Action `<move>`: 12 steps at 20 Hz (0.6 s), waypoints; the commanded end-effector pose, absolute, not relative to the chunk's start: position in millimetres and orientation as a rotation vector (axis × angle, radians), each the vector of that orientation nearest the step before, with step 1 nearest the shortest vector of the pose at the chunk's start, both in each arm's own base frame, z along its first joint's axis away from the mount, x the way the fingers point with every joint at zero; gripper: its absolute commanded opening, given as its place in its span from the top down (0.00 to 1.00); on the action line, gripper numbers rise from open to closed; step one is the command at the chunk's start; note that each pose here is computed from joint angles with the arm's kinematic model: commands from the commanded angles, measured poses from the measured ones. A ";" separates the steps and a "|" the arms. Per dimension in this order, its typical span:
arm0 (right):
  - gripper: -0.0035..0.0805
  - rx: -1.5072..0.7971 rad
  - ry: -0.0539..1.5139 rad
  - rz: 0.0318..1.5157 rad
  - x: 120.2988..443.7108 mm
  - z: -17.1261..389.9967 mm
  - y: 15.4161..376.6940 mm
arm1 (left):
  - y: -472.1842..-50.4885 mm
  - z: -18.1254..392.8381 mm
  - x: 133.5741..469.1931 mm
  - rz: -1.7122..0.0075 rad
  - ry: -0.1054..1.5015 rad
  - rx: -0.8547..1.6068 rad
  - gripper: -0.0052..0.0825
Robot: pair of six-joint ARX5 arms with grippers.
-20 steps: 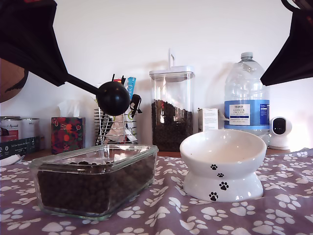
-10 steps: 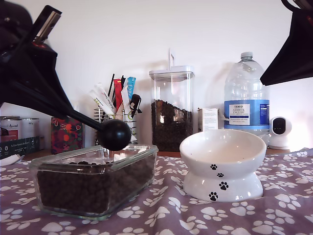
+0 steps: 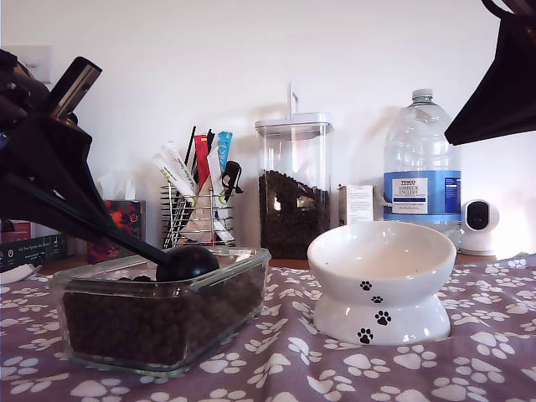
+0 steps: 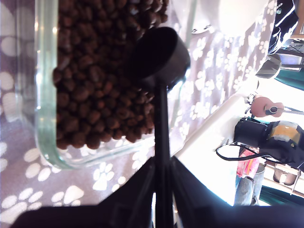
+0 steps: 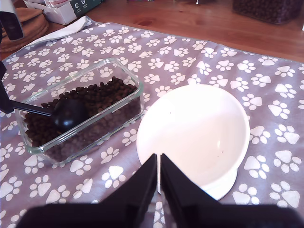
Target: Measure one spoon of cat food and pour it into the food bowl
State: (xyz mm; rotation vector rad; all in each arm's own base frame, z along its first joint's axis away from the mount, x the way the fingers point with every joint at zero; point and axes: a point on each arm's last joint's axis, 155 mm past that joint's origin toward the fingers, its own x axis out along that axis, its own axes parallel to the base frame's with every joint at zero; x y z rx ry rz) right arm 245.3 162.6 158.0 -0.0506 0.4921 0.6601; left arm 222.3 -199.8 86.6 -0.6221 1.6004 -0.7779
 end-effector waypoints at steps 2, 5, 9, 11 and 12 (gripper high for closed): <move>0.97 -0.049 0.501 0.667 243.5 152.2 164.0 | -193.0 65.9 216.4 -0.722 1.665 -0.596 0.96; 0.97 -0.049 0.500 0.667 243.6 152.4 164.0 | -183.9 56.1 221.3 -0.665 1.664 -0.536 0.96; 0.97 -0.049 0.500 0.668 243.6 152.5 164.1 | -173.4 60.7 242.8 -0.615 1.610 -0.501 0.96; 0.97 -0.048 0.500 0.671 243.2 152.6 164.6 | -168.4 65.5 257.6 -0.582 1.573 -0.489 0.96; 0.97 -0.045 0.501 0.686 241.4 152.9 166.8 | -166.4 68.7 263.6 -0.572 1.557 -0.488 0.96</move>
